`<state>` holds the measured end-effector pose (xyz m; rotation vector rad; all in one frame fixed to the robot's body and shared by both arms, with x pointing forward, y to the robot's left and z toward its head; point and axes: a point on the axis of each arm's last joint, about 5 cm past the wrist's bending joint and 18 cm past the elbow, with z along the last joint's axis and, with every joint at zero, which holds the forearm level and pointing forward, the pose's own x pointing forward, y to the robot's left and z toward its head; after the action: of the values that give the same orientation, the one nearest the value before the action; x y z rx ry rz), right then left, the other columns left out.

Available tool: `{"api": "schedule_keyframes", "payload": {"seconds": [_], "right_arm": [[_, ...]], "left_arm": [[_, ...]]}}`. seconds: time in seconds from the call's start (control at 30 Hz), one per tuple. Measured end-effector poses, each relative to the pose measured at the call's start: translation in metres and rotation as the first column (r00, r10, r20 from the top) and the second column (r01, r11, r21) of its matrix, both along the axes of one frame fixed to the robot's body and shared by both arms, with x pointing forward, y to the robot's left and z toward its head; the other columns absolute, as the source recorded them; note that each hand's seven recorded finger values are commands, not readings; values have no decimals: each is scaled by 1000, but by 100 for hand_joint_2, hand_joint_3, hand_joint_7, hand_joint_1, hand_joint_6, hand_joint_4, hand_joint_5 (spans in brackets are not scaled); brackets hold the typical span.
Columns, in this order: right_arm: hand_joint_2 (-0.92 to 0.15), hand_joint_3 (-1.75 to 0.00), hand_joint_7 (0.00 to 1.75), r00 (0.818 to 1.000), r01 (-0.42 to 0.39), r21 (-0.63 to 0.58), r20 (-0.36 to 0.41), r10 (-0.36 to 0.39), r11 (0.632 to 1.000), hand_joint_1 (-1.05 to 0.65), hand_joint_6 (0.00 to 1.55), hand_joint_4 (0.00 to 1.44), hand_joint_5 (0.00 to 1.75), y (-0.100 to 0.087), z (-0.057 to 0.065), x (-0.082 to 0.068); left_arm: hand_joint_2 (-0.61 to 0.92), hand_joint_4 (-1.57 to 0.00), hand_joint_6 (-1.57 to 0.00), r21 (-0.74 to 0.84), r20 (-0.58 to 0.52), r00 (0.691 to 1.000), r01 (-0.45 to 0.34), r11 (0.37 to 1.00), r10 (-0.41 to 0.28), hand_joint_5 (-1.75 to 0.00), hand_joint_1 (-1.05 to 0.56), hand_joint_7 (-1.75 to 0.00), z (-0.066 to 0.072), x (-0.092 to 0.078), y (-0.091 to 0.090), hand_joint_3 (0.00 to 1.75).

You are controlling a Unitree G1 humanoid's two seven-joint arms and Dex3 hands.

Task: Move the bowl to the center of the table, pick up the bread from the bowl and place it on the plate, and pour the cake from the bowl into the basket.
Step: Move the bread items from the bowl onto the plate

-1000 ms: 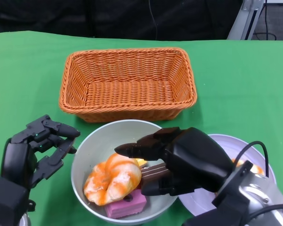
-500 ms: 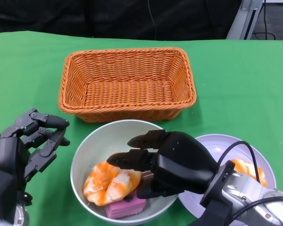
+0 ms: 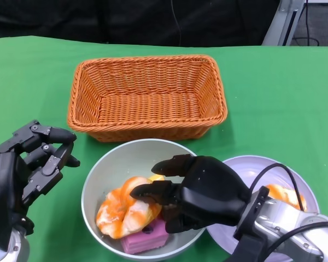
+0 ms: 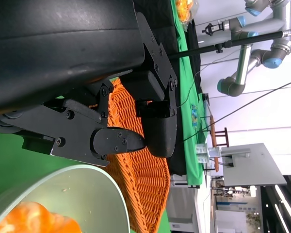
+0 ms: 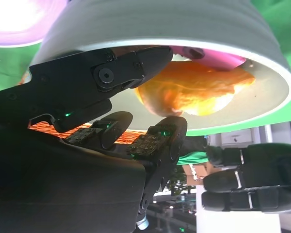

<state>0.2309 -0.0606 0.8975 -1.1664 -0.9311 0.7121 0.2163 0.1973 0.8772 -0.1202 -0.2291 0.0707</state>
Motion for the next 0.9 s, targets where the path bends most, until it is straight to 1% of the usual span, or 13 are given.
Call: {"api": "schedule_keyframes", "payload": {"seconds": [0.17, 0.23, 0.4, 0.77, 0.9], "right_arm": [[-92, -3, 1, 999, -1, 11, 35, 1, 1000, -72, 67, 71, 5, 4, -6, 1], [-92, -4, 1, 999, 17, 31, 38, -18, 999, -69, 66, 71, 4, 7, -8, 1], [-92, -6, 1, 997, 54, 84, 53, -58, 995, -68, 69, 73, 5, 12, -10, 1], [-91, -2, 2, 996, 64, 88, 61, -70, 994, -64, 72, 78, 6, 21, -10, 0], [-92, -2, 1, 995, 70, 86, 68, -76, 994, -64, 72, 79, 5, 23, -9, 3]], "left_arm": [[88, -80, -87, 8, 7, 1000, 2, 1000, -2, -135, -13, -95, 3, -1, 0, 32], [88, -79, -87, 12, 4, 1000, 2, 1000, -2, -135, -13, -95, 2, -2, 0, 33], [86, -78, -85, 10, -3, 1000, 1, 1000, -1, -137, -14, -97, 1, -3, 0, 37], [85, -76, -84, 8, -4, 1000, 1, 1000, -1, -138, -12, -101, 1, -3, 0, 41], [81, -74, -82, 14, -6, 1000, 2, 1000, -2, -141, -12, -105, 1, -3, 0, 46]]}}
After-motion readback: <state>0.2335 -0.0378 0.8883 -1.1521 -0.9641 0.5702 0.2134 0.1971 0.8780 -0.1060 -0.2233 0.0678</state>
